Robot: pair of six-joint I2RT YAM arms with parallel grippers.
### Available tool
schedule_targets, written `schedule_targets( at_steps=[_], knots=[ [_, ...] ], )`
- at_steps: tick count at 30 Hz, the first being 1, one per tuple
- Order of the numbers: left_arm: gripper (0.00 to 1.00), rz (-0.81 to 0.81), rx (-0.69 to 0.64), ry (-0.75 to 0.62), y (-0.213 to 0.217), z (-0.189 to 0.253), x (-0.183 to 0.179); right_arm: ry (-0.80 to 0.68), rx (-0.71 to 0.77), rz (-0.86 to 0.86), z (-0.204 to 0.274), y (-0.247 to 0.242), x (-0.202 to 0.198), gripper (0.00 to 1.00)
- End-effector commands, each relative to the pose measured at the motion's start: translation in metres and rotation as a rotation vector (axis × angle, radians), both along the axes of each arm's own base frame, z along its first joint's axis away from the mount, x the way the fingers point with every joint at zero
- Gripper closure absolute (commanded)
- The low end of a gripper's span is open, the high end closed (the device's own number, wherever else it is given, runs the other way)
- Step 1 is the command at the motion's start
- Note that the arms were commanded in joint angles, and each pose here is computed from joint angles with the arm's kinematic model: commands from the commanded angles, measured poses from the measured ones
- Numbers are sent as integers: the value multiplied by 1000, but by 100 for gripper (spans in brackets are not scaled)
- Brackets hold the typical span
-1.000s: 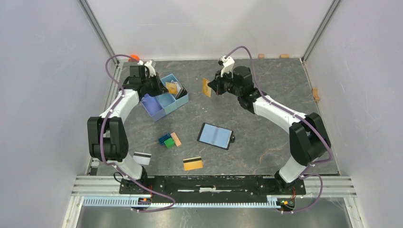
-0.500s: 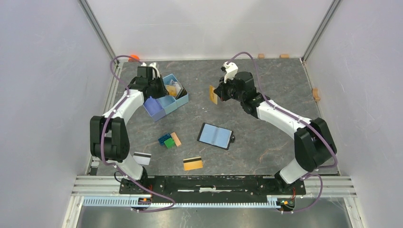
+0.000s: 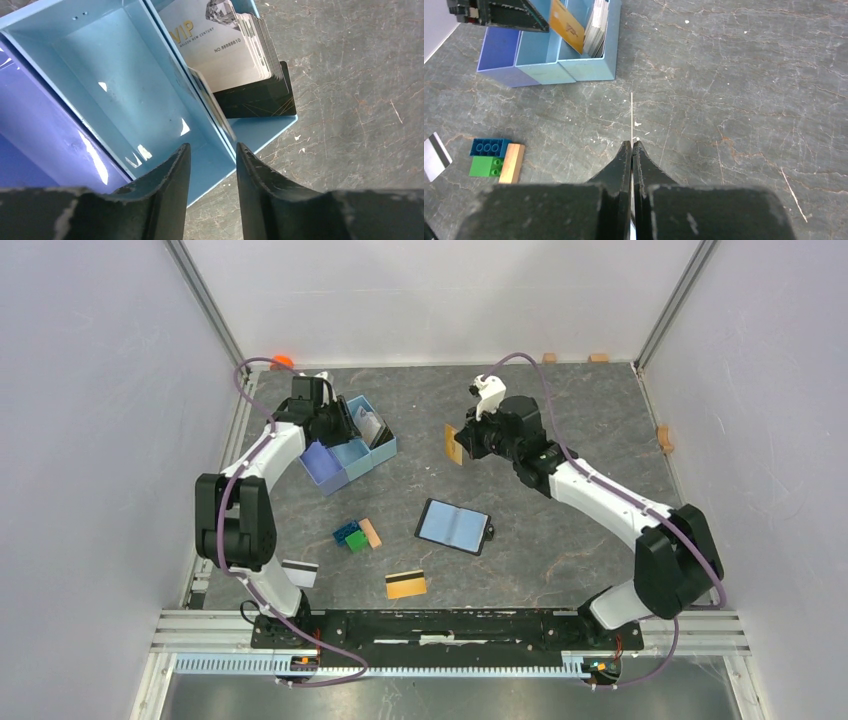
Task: Put the credit cards into the card holder
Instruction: Place the credit card in the storage box.
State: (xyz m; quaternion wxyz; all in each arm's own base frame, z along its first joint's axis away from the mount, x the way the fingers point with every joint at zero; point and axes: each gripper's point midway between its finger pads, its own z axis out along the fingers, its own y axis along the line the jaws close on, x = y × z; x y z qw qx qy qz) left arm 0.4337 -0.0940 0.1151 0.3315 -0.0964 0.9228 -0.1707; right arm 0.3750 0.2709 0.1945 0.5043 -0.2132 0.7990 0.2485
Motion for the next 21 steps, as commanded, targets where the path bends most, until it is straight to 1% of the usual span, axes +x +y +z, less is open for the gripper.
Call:
schedule_targets(
  at_steps=[1, 3, 5, 7, 11, 13, 15, 17, 21],
  knots=[
    [49, 20, 17, -68, 11, 28, 11, -63, 5, -1, 31, -10, -13, 100],
    [38, 23, 48, -98, 17, 40, 10, -67, 8, 0, 37, -15, -21, 100],
    [31, 34, 93, -133, 25, 52, 6, -53, 14, -2, 39, -21, -32, 100],
    [26, 30, 130, -175, 31, 65, 0, -44, 28, 7, 42, -24, -43, 100],
    [25, -51, 147, -238, 19, 82, -18, 16, 39, -1, 35, -34, -64, 100],
    [26, -112, 119, -252, 2, 85, -31, 63, 62, -9, 28, -36, -75, 100],
    [27, -176, 63, -254, -22, 84, -45, 112, 91, -18, 19, -38, -85, 100],
    [28, -264, -4, -239, -56, 77, -63, 172, 132, -14, 6, -37, -97, 100],
    [28, -399, -84, -143, -111, 48, -101, 292, 223, -10, -16, -29, -113, 100]
  ],
)
